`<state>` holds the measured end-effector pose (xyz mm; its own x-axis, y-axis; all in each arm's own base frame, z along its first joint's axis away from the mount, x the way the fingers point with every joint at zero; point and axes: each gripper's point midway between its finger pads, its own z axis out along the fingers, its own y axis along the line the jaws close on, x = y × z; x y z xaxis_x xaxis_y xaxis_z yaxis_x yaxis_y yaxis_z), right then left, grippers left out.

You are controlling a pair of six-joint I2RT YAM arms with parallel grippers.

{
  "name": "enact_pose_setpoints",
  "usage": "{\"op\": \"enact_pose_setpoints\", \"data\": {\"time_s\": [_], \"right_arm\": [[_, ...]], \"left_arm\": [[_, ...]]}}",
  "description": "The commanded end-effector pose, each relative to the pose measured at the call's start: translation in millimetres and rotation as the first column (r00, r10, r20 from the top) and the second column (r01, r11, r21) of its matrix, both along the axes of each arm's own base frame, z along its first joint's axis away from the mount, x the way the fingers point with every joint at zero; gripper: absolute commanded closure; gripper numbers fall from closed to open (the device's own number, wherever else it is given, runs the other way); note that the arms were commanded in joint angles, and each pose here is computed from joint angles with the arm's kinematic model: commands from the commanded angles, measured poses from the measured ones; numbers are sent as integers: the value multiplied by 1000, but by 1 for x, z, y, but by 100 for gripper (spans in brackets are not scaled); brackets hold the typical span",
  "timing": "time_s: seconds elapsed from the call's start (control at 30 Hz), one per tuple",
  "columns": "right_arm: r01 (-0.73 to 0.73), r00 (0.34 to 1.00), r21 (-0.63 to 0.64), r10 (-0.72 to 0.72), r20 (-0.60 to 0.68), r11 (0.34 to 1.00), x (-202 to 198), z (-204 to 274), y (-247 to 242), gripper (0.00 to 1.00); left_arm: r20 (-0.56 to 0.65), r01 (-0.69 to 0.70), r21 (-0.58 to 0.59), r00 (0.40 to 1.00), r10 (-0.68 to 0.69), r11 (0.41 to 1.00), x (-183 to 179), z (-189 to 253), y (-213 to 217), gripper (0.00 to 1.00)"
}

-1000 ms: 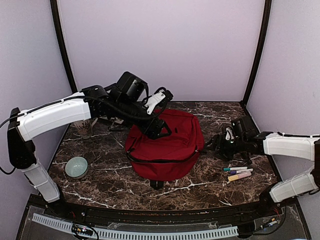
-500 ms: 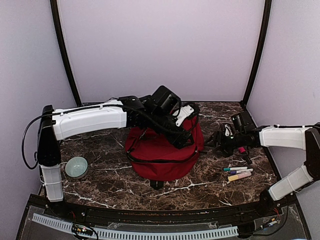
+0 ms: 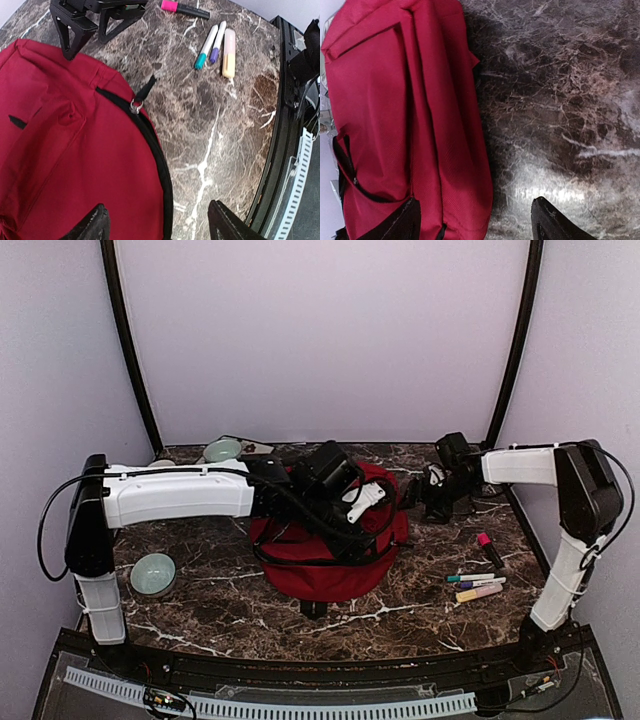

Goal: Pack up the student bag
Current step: Hold the student bag at the center of the board.

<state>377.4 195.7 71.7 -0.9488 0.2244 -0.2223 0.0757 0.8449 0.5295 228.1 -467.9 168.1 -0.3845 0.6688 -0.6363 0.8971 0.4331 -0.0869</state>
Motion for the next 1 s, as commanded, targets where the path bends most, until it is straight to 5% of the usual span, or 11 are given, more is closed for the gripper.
{"op": "enact_pose_setpoints", "data": {"time_s": [0.0, 0.3, 0.63, 0.97], "right_arm": [[-40, 997, -23, 38, -63, 999, 4, -18, 7, 24], [-155, 980, 52, 160, -115, 987, 1, -41, 49, 38], [-111, 993, 74, 114, -36, 991, -7, -19, 37, 100], [51, 997, 162, -41, -70, 986, -75, -2, 31, 100]], "left_arm": [[27, -33, 16, 999, 32, 999, -4, 16, 24, 30], [58, -48, 84, 997, 43, 995, -2, 10, 40, 30], [9, 27, 116, 1000, -29, 993, -12, 4, 36, 36], [-13, 42, 33, 999, -42, 999, -18, 29, 24, 37]]}}
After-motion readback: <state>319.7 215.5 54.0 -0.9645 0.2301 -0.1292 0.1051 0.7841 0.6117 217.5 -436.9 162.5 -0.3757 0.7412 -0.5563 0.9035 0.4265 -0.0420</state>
